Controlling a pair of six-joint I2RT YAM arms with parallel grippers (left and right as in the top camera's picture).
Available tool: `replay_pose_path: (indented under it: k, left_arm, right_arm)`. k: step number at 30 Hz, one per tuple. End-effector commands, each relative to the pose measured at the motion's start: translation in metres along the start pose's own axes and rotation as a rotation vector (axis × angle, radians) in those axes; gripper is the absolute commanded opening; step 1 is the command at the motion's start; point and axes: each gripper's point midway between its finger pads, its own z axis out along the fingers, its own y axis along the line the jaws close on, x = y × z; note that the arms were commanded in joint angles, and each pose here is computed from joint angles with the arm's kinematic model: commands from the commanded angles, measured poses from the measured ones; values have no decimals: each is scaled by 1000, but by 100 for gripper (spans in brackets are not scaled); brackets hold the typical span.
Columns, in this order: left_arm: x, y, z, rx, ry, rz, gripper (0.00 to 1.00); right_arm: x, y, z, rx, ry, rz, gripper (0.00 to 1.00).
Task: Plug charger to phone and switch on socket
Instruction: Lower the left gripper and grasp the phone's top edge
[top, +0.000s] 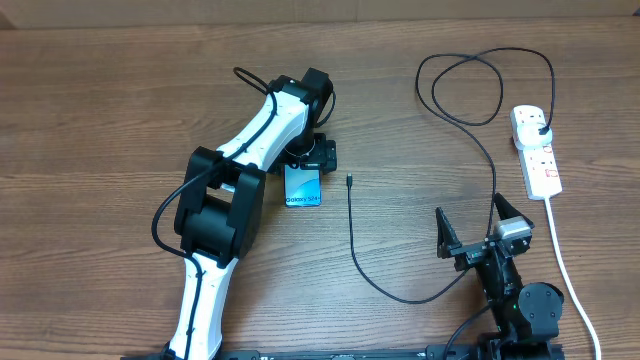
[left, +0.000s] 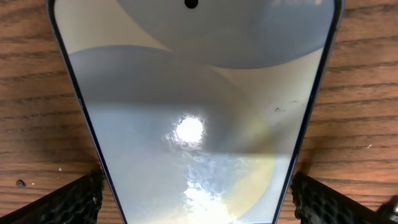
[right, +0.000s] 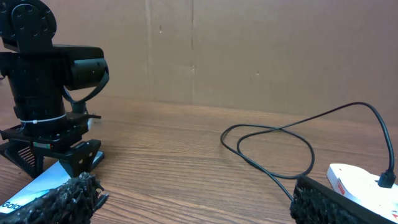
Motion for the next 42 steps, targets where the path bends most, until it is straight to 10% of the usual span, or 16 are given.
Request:
replay_pose_path:
  k: [1,42]
  left_arm:
    - [16,9,41,-7,122,-1,100]
    - [24,12,48,-22,146,-36,83]
  right_arm:
    - [2,0,0,1,-2,-2,100]
    - [2,0,0,1,-2,-2,100]
